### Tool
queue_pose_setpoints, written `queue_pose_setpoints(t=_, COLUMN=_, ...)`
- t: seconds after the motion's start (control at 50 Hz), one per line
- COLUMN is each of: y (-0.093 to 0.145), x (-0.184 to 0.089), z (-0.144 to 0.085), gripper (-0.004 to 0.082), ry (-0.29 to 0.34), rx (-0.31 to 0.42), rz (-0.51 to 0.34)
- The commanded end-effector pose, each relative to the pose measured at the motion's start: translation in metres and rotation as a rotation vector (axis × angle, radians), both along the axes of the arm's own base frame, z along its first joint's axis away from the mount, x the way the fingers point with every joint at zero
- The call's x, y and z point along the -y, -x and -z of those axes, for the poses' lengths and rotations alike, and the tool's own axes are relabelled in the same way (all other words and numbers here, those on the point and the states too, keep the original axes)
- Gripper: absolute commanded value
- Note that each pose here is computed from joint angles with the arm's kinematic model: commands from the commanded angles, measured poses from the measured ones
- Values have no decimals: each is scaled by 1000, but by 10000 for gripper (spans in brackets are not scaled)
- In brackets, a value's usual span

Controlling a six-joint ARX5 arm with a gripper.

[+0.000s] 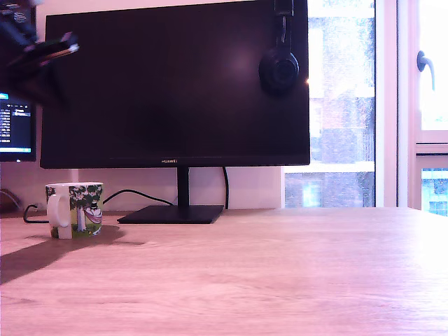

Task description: Pick up the coffee capsules from the table one by one and drop them inside the nearest coffee cup

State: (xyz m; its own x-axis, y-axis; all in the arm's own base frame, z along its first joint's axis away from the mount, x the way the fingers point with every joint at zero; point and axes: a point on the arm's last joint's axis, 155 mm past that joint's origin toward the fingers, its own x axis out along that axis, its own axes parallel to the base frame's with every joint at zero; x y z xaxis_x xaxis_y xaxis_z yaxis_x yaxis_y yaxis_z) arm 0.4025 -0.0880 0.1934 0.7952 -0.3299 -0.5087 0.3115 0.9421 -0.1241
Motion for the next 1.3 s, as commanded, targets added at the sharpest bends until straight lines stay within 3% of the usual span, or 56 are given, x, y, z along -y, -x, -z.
queue_pose_setpoints(t=0.0, y=9, x=-5, z=10, gripper=-11, ry=4, rx=8, rz=-2)
queue_pose_setpoints(t=0.64, y=99, x=-16, z=47, gripper=-11, ry=111, rx=160, rz=-39)
queue_pose_setpoints(t=0.78, y=115, x=-17, z=43, gripper=-11, ry=157, rx=205, rz=-56)
queue_pose_setpoints(t=0.92, y=130, x=-21, z=39, gripper=-11, ry=154, rx=240, rz=-68)
queue_pose_setpoints(t=1.1, y=148, x=-24, z=18, gripper=-11, ry=158, rx=326, rz=-73)
queue_pose_setpoints(t=1.28, y=161, x=-31, z=12, gripper=-11, ry=153, rx=358, rz=-106)
